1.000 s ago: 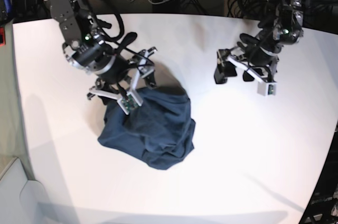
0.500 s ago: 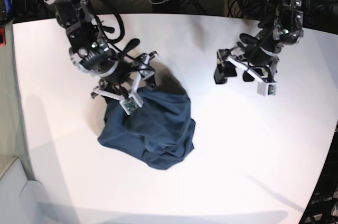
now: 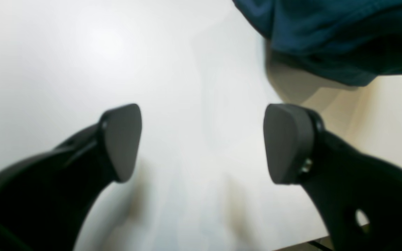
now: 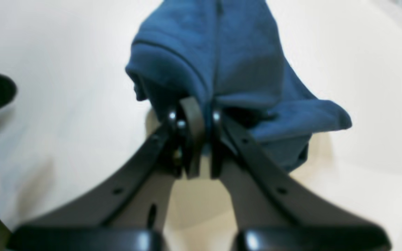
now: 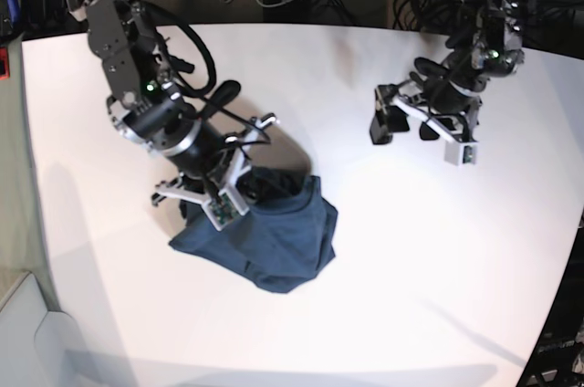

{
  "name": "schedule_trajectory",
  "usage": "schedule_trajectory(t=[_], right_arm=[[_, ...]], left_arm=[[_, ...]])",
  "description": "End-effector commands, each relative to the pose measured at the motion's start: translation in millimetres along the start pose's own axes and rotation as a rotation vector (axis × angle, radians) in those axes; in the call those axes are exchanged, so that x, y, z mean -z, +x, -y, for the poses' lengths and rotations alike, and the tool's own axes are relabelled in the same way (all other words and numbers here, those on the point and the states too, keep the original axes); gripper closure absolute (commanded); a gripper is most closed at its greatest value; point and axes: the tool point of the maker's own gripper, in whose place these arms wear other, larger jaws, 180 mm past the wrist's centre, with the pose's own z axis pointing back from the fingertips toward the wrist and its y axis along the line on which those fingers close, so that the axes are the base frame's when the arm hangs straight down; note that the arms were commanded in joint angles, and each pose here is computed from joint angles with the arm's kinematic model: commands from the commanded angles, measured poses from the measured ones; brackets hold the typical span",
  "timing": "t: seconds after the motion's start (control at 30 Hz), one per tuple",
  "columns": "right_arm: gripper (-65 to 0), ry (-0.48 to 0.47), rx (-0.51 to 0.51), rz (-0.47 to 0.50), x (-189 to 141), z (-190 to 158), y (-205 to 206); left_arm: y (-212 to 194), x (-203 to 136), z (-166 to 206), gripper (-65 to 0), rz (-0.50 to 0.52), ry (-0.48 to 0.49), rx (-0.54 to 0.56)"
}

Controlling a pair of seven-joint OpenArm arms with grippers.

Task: Layout the t-shirt on the table in an organized manner, then fold the t-shirt properly
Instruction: 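Lift the t-shirt high with the right gripper and swing it to spread it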

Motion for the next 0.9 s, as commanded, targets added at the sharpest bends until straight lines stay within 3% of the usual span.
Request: schedule_trajectory(t=[0.0, 0.2, 0.3, 0.4, 0.67, 0.73, 0.8, 0.87], right_arm=[[0.0, -0.024, -0.021, 0.089, -3.3, 10.0, 28.0], [0.0, -0.083, -0.092, 0.242, -10.5, 35.1, 95.3], [0.0, -0.160, -0.118, 0.358, -23.1, 64.9, 147.0], [0.0, -0.232, -0.154, 0.490, -43.0, 90.5, 209.6], [0.0, -0.419, -0.198, 0.691, -113.3, 151.4, 327.0], [0.0, -0.423, -0.203, 0.709, -119.7, 153.5, 340.2], [0.0, -0.390, -0.246, 0.654, -100.8, 135.0, 334.5], [0.0, -0.466, -0.297, 0.626, -100.9, 144.4, 330.3]], left_arm=[[11.7, -2.5, 2.6, -53.2, 0.040, -0.010, 0.003], [10.0, -2.8, 2.2, -53.2, 0.037, -0.008, 0.002], [7.8, -3.6, 1.7, -53.2, 0.032, -0.007, 0.002], [5.9, -4.7, 0.4, -53.2, 0.027, -0.004, 0.005], [0.9, -6.9, 0.3, -53.2, 0.020, -0.003, 0.003], [1.3, -6.5, 1.1, -53.2, 0.021, -0.004, 0.000], [2.6, -6.2, 1.4, -53.2, 0.024, -0.005, 0.001], [3.3, -6.6, 1.3, -53.2, 0.026, -0.005, 0.002]])
